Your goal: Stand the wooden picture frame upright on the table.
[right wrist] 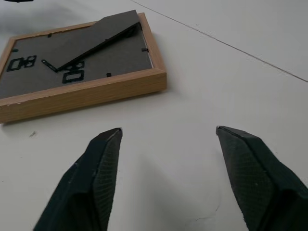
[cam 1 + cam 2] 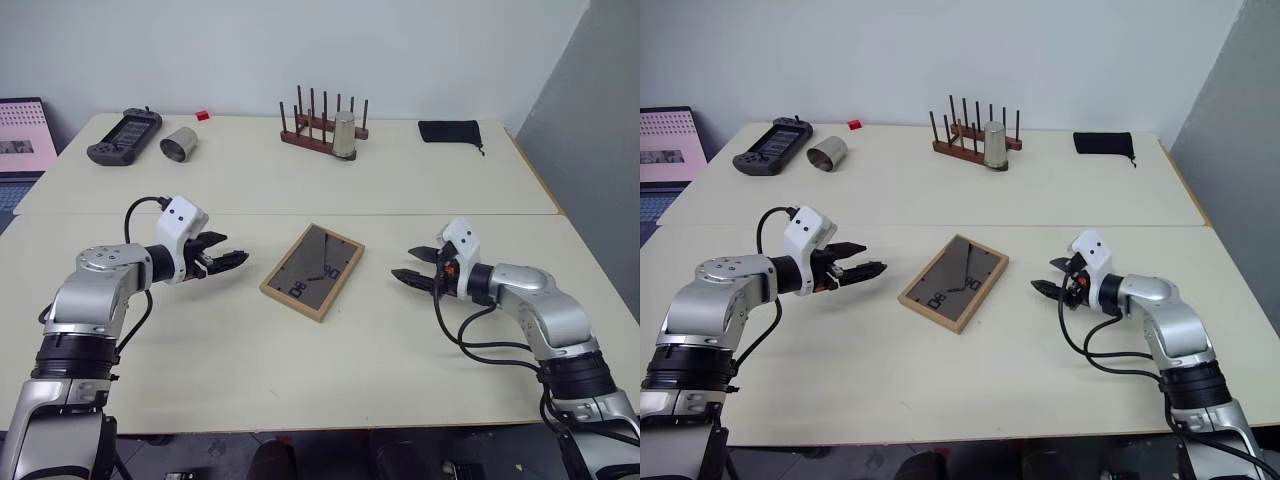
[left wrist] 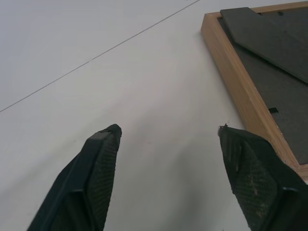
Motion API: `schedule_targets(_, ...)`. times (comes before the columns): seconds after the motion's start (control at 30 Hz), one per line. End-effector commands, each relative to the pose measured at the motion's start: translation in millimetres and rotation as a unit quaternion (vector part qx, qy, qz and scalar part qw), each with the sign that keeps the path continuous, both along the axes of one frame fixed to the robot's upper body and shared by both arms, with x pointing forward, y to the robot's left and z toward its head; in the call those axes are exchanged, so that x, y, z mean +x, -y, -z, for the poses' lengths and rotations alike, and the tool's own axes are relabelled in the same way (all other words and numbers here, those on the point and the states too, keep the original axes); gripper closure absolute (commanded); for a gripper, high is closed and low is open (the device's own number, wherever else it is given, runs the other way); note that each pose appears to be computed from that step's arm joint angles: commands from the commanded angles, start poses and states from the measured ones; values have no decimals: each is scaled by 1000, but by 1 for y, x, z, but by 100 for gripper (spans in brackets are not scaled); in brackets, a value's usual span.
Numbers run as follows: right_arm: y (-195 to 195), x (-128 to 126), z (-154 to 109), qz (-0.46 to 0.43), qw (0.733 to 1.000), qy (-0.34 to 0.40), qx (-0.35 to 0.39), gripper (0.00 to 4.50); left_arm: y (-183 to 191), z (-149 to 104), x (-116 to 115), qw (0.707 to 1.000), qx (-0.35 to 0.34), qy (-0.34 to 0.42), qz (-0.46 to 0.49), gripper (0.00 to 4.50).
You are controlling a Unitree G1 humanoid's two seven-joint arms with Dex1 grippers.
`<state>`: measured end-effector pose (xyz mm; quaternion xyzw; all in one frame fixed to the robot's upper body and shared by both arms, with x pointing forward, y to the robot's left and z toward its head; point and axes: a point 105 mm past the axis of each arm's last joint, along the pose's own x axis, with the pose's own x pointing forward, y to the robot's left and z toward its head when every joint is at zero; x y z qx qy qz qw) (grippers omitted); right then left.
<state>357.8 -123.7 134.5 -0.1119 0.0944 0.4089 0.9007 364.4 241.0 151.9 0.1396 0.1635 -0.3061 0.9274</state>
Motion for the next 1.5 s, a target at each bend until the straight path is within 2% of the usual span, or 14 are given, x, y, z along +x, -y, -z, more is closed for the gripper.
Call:
schedule_targets(0.03, -13, 6, -9, -2, 999, 34, -7, 224, 12, -5, 2, 999, 15, 28, 17, 204)
schedule_targets(0.17, -36, 9, -1, -12, 999, 35, -12, 344, 25, 9, 1, 999, 28, 25, 36, 312)
schedule_targets(0.3, -54, 18, 16, -4, 999, 33, -32, 442, 39, 27, -9, 997, 36, 10, 68, 402)
schedule_targets(0.37, -57, 24, 16, 6, 999, 34, -28, 450, 45, 28, -11, 997, 25, 8, 76, 446)
schedule_targets(0.53, -68, 32, 14, 9, 999, 42, -24, 450, 58, 37, -23, 994, 24, -5, 106, 446)
schedule_targets(0.67, -72, 35, 13, 6, 999, 45, -21, 450, 72, 31, -33, 993, -12, -13, 120, 446)
schedule_targets(0.73, -71, 37, 12, 8, 999, 49, -23, 450, 82, 26, -39, 991, -39, -20, 128, 446)
schedule_targets(0.97, -60, 38, 14, 13, 998, 54, -33, 450, 104, 31, -62, 985, -45, -39, 164, 446)
schedule_targets(1.07, -50, 40, 16, 26, 997, 57, -43, 450, 104, 35, -62, 986, -36, -43, 157, 446)
schedule_targets(1.17, -39, 40, 16, 30, 997, 57, -48, 450, 88, 40, -56, 990, -13, -48, 128, 446)
schedule_targets(1.27, -30, 35, 13, 14, 997, 55, -52, 450, 70, 28, -50, 993, -40, -54, 100, 446)
schedule_targets(1.33, -28, 32, 13, 3, 997, 53, -55, 450, 61, 18, -50, 989, -84, -72, 95, 446)
schedule_targets(1.5, -27, 31, 13, -7, 997, 51, -55, 450, 46, 9, -57, 974, -141, -141, 109, 356)
